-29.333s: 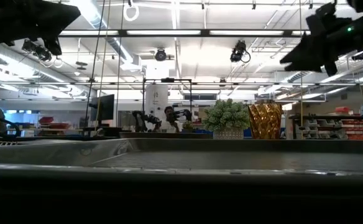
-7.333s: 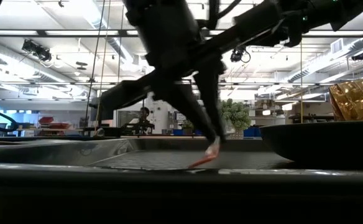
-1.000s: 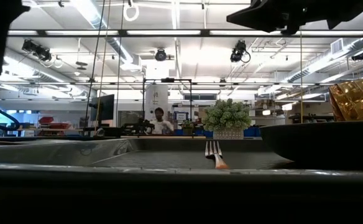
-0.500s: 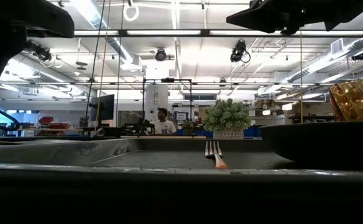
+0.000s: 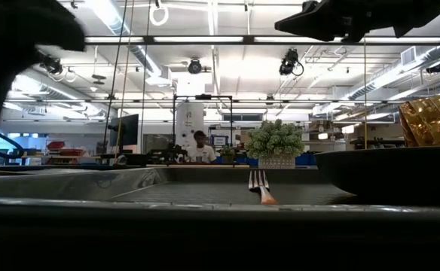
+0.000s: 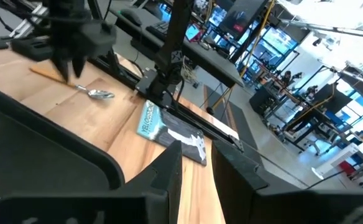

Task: Pick and place plate/cup/fork/spoon on tray
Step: Put the light orange on the black tray spoon to the left of the orange fork

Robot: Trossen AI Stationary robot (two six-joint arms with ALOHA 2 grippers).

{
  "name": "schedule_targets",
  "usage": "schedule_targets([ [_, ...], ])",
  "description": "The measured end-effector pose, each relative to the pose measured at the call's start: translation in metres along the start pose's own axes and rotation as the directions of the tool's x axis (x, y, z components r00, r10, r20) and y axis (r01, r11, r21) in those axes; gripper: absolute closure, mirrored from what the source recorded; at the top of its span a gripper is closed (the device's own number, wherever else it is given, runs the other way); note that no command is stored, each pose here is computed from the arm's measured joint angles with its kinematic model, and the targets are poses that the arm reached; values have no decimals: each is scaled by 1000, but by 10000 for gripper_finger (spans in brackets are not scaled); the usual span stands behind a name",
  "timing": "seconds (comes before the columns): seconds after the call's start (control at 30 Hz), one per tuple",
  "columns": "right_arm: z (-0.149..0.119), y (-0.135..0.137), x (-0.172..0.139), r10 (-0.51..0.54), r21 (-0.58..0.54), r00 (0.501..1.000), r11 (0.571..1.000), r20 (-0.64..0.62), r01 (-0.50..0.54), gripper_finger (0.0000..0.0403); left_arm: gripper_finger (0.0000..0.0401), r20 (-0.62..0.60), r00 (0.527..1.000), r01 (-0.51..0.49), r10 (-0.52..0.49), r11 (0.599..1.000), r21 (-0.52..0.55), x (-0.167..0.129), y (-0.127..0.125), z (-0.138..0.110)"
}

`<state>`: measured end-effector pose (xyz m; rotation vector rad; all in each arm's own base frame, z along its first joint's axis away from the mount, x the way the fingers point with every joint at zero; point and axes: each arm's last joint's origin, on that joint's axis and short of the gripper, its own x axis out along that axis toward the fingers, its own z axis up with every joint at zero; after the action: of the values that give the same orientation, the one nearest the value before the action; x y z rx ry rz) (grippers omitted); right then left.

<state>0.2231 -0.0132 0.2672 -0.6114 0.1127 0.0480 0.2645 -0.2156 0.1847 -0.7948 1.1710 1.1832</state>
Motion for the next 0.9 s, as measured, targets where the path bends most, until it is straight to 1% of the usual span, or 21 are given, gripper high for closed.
schedule_targets([
  [0.1,-1,1,0,7,1,1000,1000,-10,-7,309,275,44,998,-48,49,998,-33,-5,15,-10],
  [0.2,-1,1,0,8,0,1000,1000,-11,-8,309,284,61,997,-32,38,996,-84,-16,32,-25],
  [0.23,-1,0,0,5,-2,1000,1000,-6,-5,309,287,54,998,-24,29,997,-79,-18,36,-30],
  [0.3,1,0,0,2,-3,1000,1000,9,-2,309,293,-7,999,-45,45,996,-80,-21,39,-36],
  [0.4,1,0,0,16,0,1000,1000,24,-16,309,302,-33,998,-57,54,994,-94,-21,37,-34],
  [0.5,2,0,0,19,10,999,1000,31,-19,309,312,0,998,-66,67,993,-102,-20,36,-27],
  [0.57,2,0,0,30,13,999,999,37,-31,309,320,22,994,-105,107,990,-97,-20,40,-25],
  [0.6,2,1,0,34,13,999,999,41,-34,309,325,25,993,-109,112,989,-96,-20,42,-24],
  [0.7,2,1,0,36,8,998,999,42,-37,309,340,3,997,-78,79,992,-103,-12,48,-20],
  [0.8,2,1,0,36,-2,998,999,42,-36,309,349,-41,999,-22,17,992,-127,8,57,-13],
  [0.87,2,1,0,36,-3,998,999,41,-36,309,350,-83,995,33,-46,987,-157,21,62,-7],
  [0.9,2,1,0,36,-3,998,999,41,-36,309,349,-113,989,74,-95,981,-178,26,62,-4],
])
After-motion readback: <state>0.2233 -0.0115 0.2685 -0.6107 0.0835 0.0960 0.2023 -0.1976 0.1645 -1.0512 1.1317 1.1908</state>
